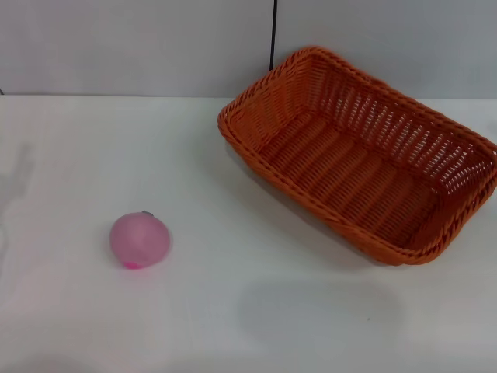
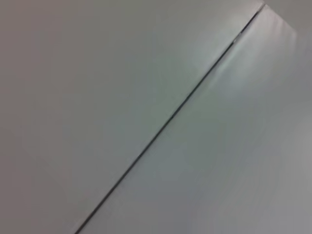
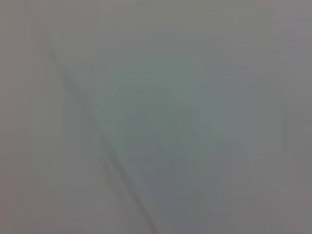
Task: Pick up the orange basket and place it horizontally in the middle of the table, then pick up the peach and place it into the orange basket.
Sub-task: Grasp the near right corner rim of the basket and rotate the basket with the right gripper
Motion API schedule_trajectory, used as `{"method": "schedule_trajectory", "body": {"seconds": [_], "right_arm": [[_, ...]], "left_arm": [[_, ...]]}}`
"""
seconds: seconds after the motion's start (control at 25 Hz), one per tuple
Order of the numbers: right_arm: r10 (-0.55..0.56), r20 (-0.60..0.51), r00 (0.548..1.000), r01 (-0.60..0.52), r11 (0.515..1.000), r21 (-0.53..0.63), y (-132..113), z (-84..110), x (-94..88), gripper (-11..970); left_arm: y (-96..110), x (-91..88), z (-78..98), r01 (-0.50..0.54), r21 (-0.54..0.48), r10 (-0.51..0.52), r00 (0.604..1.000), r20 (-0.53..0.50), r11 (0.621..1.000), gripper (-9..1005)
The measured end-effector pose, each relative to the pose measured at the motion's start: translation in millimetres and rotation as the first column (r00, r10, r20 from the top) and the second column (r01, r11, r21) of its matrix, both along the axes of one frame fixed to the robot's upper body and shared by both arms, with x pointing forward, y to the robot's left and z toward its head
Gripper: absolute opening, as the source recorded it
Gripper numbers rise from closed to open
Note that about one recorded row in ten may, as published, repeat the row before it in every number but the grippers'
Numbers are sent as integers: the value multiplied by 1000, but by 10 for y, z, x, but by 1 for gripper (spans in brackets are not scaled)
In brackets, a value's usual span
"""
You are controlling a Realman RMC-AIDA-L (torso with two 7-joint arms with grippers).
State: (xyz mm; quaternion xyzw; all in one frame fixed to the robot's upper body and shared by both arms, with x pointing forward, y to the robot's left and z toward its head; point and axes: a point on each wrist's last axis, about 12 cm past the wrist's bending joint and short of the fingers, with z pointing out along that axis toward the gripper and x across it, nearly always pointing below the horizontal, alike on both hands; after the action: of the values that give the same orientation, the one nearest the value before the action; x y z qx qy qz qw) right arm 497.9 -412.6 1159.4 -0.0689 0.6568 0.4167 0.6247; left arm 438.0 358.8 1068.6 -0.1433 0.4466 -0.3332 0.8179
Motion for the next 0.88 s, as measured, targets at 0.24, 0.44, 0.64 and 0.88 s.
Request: {"method": "schedule_trajectory", "body": {"seconds": [0.24, 0.44, 0.64, 0.88], "right_arm": [[158, -87, 984, -172, 967, -188, 83, 590, 262, 558], [173, -337, 926, -295, 886, -358, 254, 876, 635, 557], [90, -505, 858, -377, 777, -504, 475, 981, 963, 556], [29, -552, 833, -423, 676, -603, 647, 978, 1128, 555]], "left_arm": [[-15, 1, 34, 60, 53, -60, 998, 5, 997, 788], [-32, 11, 49, 88, 77, -89, 996, 5, 993, 786], [-29, 9, 36, 86, 75, -86, 996, -5, 993, 784], [-24, 19, 4, 79, 68, -77, 996, -33, 995, 781]]}}
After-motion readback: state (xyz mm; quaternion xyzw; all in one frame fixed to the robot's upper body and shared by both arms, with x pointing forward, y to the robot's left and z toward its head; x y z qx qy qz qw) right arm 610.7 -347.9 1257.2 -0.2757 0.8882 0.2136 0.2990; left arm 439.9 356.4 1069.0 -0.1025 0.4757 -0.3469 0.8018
